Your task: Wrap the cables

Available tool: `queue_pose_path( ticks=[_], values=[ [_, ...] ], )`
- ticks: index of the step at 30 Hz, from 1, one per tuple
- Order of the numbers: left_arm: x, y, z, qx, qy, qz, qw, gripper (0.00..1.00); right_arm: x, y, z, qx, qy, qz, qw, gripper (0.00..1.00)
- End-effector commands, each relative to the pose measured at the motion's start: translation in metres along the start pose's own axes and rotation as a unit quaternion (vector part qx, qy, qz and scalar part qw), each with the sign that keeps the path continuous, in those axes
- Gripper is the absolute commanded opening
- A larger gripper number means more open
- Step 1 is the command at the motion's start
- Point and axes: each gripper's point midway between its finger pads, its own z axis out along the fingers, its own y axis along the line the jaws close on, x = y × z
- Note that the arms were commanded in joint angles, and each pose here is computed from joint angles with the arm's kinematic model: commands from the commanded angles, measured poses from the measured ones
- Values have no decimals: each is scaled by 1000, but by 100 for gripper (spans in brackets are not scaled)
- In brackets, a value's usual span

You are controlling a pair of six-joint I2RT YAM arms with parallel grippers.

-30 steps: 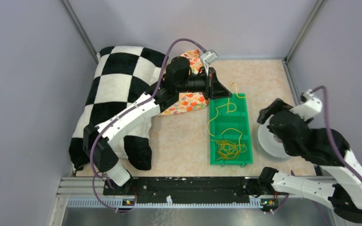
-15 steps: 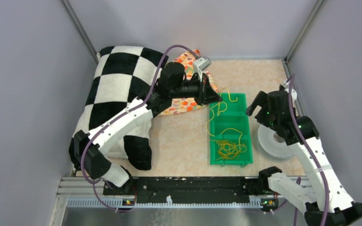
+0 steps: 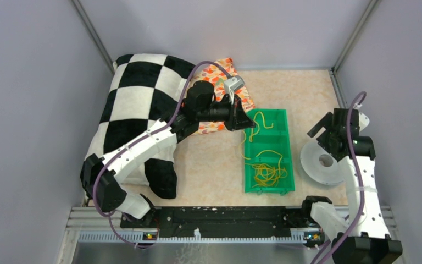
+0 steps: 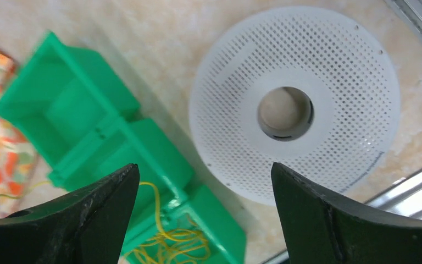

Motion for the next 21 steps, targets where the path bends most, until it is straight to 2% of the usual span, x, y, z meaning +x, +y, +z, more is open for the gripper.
queue_pose_path(
  ticks=[1,5,10,16,21],
  values=[
    [-16,-15,-1,33,-27,25,999,0,19,-26,22,45,29,-67,996,84],
    [-16,-14,-1,33,-30,31,999,0,22,-21,22,37,44,-114,992,83],
    [-17,-11,-2,23,-30,41,998,0,36,-13,42,89,97,-189,973,89],
    [-17,-14,-8,22,-34,47,998,0,13,-18,68,195,58,-180,962,90],
    [-15,-16,-12,25,-32,54,998,0,1,-18,84,247,49,-185,950,92]
  ],
)
